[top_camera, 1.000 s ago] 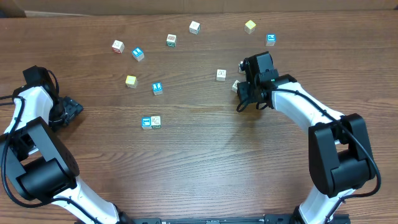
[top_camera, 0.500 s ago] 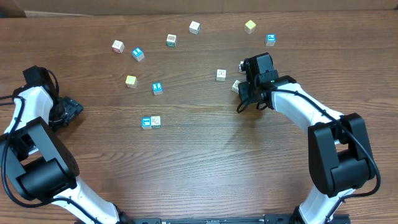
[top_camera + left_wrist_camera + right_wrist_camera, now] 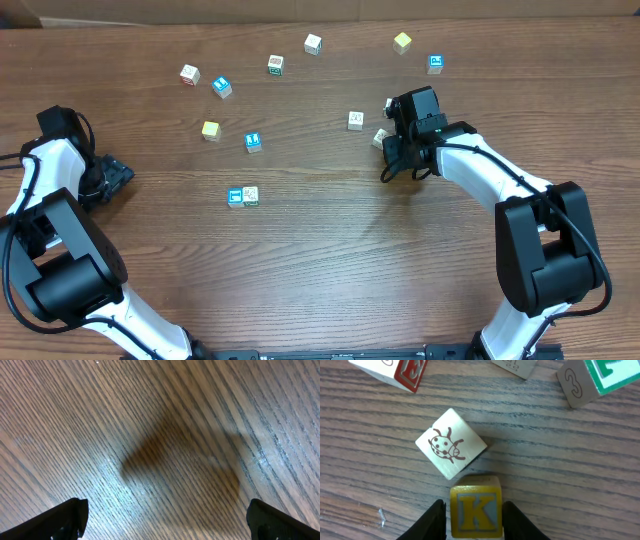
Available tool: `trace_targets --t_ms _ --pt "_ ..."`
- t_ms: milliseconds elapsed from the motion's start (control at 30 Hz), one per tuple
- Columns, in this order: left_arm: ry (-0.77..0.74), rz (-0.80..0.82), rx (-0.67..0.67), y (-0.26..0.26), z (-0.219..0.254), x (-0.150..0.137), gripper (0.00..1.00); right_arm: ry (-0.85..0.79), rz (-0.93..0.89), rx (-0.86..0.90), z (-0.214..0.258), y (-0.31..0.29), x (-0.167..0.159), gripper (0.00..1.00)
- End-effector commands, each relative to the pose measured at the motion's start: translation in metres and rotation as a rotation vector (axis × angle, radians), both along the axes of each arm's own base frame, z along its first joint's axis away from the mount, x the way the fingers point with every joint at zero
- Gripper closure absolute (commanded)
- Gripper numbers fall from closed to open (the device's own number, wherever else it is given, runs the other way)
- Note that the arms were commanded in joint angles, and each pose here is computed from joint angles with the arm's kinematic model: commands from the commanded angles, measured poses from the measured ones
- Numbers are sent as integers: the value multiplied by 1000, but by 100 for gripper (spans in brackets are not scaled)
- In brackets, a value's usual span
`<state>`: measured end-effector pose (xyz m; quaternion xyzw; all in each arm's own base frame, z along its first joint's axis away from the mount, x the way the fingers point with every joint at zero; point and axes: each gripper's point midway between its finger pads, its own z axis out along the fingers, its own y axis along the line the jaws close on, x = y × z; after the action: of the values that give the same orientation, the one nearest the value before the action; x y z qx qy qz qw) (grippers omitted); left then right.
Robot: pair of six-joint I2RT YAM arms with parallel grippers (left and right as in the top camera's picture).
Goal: Form a horizontal line
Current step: 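Close the right gripper on the yellow K block and lift, then carry the yellow K block left toward the elephant block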
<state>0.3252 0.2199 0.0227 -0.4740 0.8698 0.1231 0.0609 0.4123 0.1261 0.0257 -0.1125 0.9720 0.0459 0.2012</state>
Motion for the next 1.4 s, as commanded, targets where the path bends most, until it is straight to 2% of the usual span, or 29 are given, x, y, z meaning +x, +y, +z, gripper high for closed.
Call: trace_targets --t_ms 0,133,433,767,900,1033,1367 --pt "11 8 6 3 -2 -4 0 9 3 4 -4 0 -2 64" --pt "11 8 6 3 -2 -4 0 13 3 3 -5 0 -2 64" --pt "11 8 6 3 -2 -4 0 23 3 0 1 0 -2 78" --pt "11 8 6 3 -2 -4 0 -14 -17 30 71 10 7 80" --pt "11 8 6 3 -2 -4 0 -5 34 107 106 37 -2 80" --pt "11 8 6 3 -2 -4 0 19 -30 191 130 67 -14 80" --pt "11 8 6 3 -2 -4 0 95 -29 259 131 143 -64 80"
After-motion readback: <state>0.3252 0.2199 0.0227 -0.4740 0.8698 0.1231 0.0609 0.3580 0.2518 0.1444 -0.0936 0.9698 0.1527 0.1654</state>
